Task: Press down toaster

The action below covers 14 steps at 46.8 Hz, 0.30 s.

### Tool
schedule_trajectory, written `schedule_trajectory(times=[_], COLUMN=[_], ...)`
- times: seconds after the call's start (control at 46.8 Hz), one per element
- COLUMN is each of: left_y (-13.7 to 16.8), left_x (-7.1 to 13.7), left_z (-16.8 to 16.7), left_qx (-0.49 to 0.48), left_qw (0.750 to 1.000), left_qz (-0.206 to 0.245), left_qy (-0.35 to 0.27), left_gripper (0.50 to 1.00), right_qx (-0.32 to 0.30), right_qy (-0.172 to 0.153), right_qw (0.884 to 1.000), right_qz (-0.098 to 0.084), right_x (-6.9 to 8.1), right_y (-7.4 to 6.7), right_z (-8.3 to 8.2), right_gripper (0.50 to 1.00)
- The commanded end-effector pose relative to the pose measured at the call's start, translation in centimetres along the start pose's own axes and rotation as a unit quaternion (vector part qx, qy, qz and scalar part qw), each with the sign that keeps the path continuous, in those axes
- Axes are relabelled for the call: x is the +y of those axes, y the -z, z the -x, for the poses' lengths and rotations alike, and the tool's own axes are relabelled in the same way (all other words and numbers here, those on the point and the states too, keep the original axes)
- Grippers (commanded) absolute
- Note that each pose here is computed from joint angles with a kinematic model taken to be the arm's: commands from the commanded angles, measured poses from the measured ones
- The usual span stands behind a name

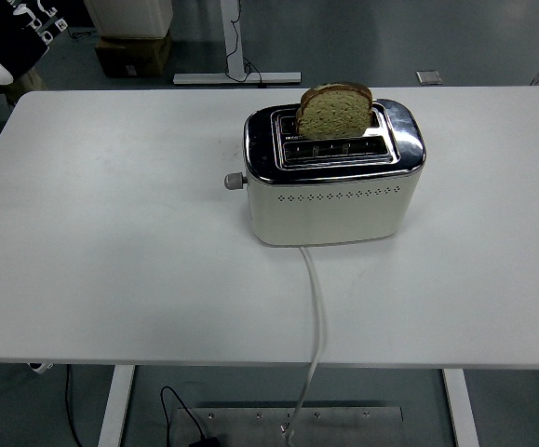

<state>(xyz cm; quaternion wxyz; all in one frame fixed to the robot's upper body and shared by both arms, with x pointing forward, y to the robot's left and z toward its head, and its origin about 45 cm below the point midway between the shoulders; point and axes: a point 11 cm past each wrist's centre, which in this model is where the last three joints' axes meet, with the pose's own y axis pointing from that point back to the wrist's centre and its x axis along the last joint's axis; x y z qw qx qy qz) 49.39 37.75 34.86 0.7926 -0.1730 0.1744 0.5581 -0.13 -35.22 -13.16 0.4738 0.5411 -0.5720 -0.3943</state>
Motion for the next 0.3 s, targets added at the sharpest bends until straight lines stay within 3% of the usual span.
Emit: schedule_trajectory(times=[0.0, 0.278], left_y=[0.4, 2.3], left_x=[0.3, 0.9], left_z=[-0.6, -1.8], left_qx=[0.003, 0.013], left_qw=[1.0, 0.999], left_qz=[-0.001, -0.014], left_qy=[-0.009, -0.032], left_gripper=[1.0, 1.0], right_qx=[0.0, 0.0], right_qy=[0.0, 0.0], right_qw=[1.0, 1.0], right_qz=[0.0, 0.0], right_x=[0.0, 0.0], right_y=[0.0, 0.0], right_z=[0.0, 0.0], right_gripper=[0.998, 0.998])
